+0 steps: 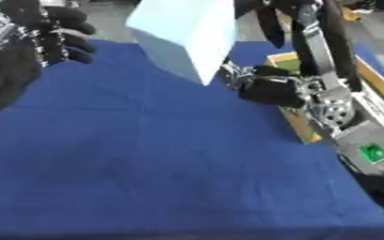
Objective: Pick up the objects with one hand, pass them to the other hand, and then place them into the box on the other side of the table.
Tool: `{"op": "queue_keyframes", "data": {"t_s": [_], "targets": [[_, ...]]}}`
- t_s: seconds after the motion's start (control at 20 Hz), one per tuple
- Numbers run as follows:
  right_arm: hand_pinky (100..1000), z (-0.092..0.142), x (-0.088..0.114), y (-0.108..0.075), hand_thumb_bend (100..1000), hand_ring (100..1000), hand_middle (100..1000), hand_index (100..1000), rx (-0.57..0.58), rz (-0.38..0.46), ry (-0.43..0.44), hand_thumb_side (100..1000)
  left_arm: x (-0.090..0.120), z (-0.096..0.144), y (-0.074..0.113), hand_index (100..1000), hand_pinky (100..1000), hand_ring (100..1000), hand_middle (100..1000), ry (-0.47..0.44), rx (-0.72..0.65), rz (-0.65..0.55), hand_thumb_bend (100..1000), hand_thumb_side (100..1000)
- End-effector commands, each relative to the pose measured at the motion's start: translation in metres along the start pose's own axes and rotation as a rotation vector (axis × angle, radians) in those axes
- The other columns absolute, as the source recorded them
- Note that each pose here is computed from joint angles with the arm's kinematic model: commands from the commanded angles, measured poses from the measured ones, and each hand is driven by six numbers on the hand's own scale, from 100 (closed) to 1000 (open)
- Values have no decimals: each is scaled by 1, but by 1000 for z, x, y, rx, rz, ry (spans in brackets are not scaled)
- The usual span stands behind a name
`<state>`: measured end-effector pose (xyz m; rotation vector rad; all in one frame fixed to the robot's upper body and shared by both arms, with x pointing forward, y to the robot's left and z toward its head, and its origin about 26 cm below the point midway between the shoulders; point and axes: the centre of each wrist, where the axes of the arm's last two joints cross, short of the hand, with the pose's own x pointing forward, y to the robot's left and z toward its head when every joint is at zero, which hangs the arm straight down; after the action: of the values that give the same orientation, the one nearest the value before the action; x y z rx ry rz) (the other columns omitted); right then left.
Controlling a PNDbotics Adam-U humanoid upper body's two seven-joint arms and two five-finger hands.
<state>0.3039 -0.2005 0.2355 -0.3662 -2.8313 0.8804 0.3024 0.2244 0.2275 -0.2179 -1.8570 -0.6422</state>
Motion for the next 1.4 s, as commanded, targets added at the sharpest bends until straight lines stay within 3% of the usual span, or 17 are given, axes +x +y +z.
{"op": "queue_keyframes", "data": {"t_s": [0.05, 0.35, 0.75, 1.2, 1.4], "targets": [[100, 1, -1, -17, 228, 100, 100, 392, -2, 21, 45, 100, 4, 10, 18, 808, 750, 715, 720, -19, 104, -48, 545, 745], [100, 27, -6, -28, 203, 100, 100, 385, -24, 43, 201, 100, -12, 28, 27, 807, 750, 717, 721, -1, 226, -34, 550, 742], [100, 61, -10, -46, 176, 100, 100, 378, -78, 132, 440, 100, -29, 49, 35, 806, 752, 720, 724, -3, 343, -45, 552, 730], [100, 89, -13, -67, 120, 100, 100, 364, -202, 226, 880, 118, -49, 76, 41, 806, 753, 722, 725, -11, 514, -43, 557, 717], [100, 114, -41, -76, 105, 100, 100, 367, -221, 240, 1123, 160, -57, 86, 41, 806, 754, 723, 725, -7, 577, -39, 559, 714]]}}
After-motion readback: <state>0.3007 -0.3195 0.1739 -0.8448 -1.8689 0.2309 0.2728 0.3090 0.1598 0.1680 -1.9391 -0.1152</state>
